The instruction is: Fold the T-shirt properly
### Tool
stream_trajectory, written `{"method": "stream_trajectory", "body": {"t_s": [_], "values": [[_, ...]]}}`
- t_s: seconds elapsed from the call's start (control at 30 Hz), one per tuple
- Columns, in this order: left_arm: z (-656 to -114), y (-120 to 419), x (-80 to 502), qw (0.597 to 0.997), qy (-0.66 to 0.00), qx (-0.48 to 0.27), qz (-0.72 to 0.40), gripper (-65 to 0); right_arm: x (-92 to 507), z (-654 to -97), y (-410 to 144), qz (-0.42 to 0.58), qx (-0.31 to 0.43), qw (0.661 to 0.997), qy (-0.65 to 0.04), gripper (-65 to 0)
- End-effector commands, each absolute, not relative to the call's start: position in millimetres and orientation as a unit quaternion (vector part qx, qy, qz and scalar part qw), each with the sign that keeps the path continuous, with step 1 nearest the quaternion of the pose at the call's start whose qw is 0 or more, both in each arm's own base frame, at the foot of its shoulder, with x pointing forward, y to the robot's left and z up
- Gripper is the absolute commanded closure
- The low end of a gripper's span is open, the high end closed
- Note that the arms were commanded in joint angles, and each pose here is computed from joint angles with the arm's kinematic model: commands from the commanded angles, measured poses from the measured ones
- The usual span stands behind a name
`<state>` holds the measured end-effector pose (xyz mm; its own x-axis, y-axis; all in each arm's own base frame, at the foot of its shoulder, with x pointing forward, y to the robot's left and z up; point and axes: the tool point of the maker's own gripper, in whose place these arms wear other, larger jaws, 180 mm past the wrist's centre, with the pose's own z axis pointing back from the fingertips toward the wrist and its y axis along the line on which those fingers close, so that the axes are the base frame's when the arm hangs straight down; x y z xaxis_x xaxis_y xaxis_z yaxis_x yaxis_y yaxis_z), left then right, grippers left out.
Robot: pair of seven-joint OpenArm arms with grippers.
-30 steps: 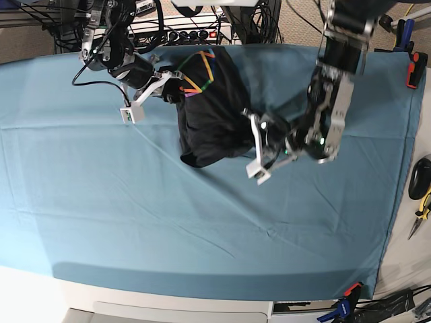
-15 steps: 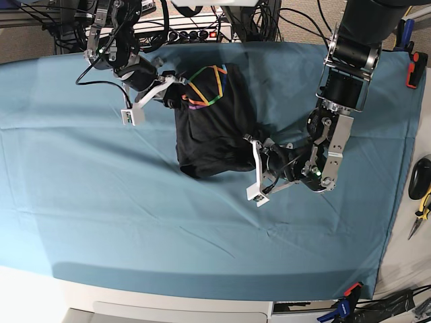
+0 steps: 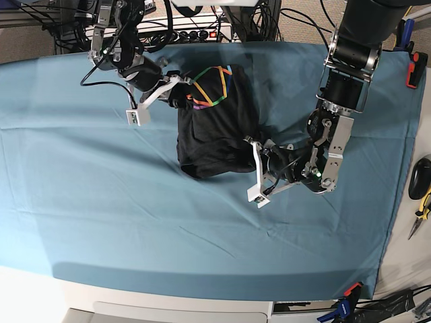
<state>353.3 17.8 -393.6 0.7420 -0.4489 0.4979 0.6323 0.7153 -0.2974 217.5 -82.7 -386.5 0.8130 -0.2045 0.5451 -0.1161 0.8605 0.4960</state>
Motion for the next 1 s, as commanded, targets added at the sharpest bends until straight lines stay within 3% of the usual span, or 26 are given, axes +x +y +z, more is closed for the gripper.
{"method": "stream_trajectory", "body": {"t_s": [0.0, 0.1, 0.17, 0.23, 0.3, 0.47, 0.67, 0.97], "values": [[-379, 31, 375, 0.905, -0.225, -0.200, -0.300, 0.0, 213, -389, -86, -0.008, 0.248, 0.923, -0.293, 0.0], [-372, 34, 379, 0.901, -0.222, -0.192, -0.320, -18.7, 213, -390, -88, 0.024, 0.236, 0.926, -0.293, 0.0], [-364, 37, 386, 0.900, -0.224, -0.183, -0.326, -26.7, 213, -388, -87, 0.040, 0.236, 0.925, -0.296, -9.0], [-353, 40, 396, 0.899, -0.232, -0.174, -0.329, -27.0, 213, -387, -87, 0.050, 0.232, 0.925, -0.295, -20.6], [-341, 48, 408, 0.897, -0.245, -0.161, -0.331, -27.0, 214, -383, -95, 0.062, 0.213, 0.928, -0.300, -25.1], [-314, 83, 428, 0.900, -0.258, -0.134, -0.324, -26.8, 230, -348, -151, 0.094, 0.092, 0.927, -0.351, -25.1], [-299, 154, 423, 0.913, -0.250, -0.089, -0.310, -21.5, 212, -300, -232, 0.071, -0.041, 0.920, -0.384, -25.1], [-303, 239, 352, 0.916, -0.229, 0.011, -0.331, -21.5, 146, -286, -284, 0.041, -0.104, 0.938, -0.328, -25.1]]}}
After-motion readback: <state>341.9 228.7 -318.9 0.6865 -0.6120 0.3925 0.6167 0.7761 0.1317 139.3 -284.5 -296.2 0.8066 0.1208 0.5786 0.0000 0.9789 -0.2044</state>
